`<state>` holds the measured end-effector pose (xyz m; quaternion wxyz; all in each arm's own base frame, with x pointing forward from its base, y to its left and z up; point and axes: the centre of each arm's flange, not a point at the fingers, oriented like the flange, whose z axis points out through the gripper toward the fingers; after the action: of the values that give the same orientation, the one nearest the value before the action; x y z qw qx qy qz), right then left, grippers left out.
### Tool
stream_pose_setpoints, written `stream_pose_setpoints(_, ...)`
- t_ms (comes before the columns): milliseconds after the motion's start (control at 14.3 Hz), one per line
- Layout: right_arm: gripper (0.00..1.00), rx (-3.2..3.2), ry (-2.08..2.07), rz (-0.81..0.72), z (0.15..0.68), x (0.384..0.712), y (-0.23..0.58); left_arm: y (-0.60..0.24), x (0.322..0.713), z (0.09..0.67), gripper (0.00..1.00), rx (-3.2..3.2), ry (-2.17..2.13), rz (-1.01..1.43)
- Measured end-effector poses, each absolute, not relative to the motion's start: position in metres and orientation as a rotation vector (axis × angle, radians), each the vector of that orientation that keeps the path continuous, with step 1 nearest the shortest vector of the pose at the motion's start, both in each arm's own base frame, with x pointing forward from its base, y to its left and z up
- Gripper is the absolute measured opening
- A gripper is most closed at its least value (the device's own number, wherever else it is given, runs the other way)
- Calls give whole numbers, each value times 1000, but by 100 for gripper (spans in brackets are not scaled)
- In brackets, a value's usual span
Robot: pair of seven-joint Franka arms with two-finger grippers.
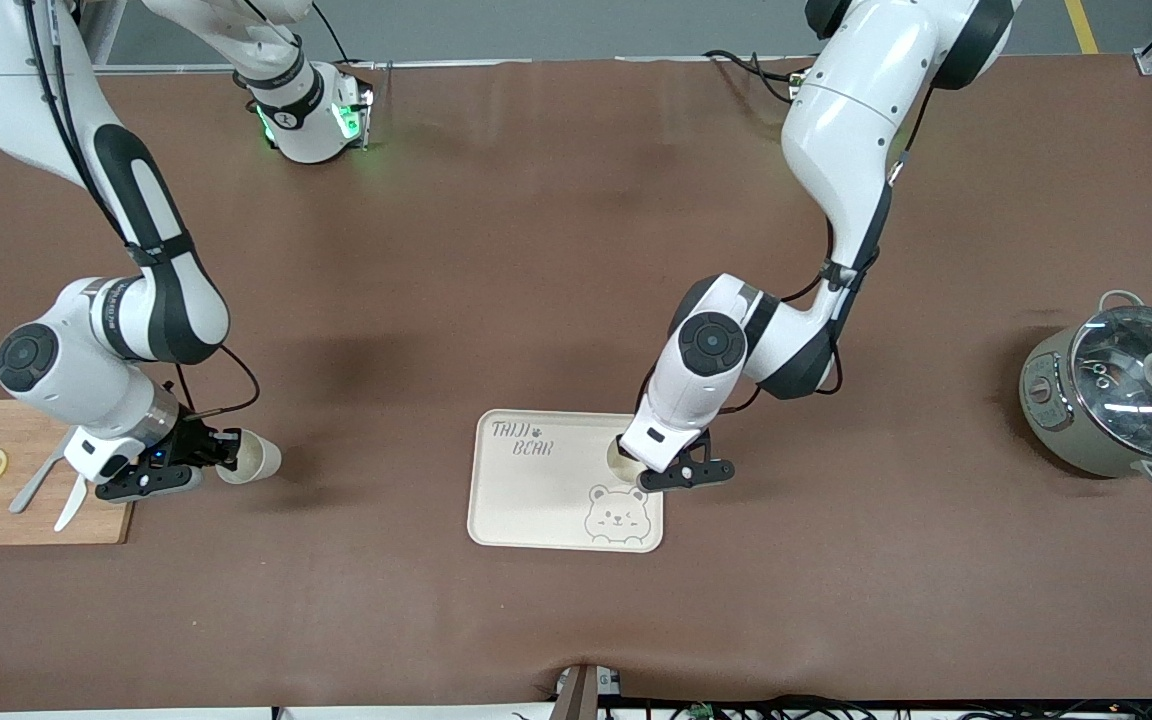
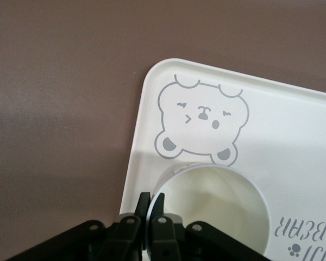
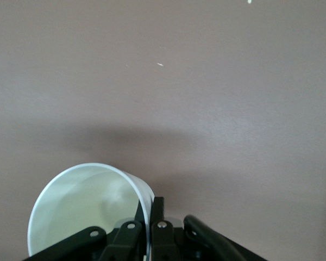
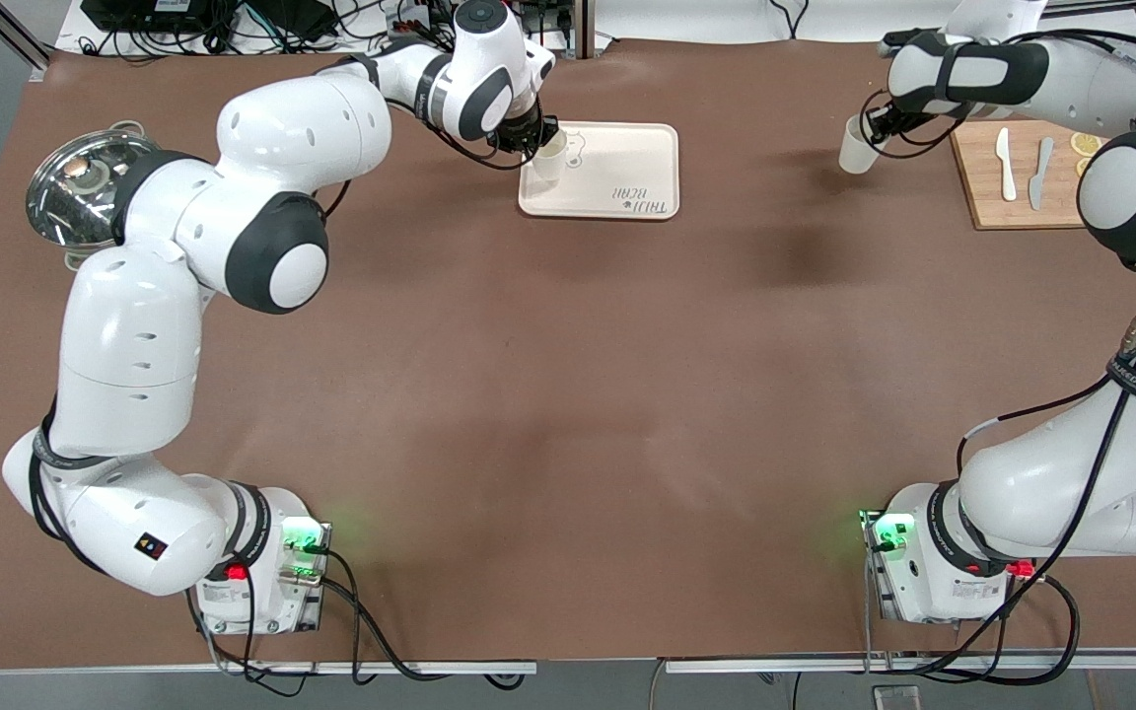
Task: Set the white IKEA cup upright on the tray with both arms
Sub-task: 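Carry the cup in the left gripper onto the bear-print tray, then carry the cup in the right gripper onto the tray beside the other cup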
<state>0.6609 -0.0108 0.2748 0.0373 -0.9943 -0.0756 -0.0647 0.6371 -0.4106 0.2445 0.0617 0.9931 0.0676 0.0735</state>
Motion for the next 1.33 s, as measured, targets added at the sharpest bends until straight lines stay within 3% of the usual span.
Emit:
stream_pose_setpoints(350,4,-3030,-88,-126,321,674,41,-411,636,240,4,3005,204,219)
stream_pose_setpoints(911,4,-2971,265,-126,382,664,209,-412,637,231,4,3006,196,232)
stream_pose_setpoints(981,4,-2963,303,-120,382,660,227,-412,636,230,9,3006,196,231)
stream_pose_setpoints(1051,4,-2956,343,-112,380,656,244,-412,636,230,19,3007,196,231)
stream_pose_setpoints(1191,4,-2957,406,-99,371,650,275,-412,636,229,24,3006,195,232)
stream_pose_setpoints(1331,4,-2973,477,-108,359,647,301,-412,637,230,37,3006,195,234)
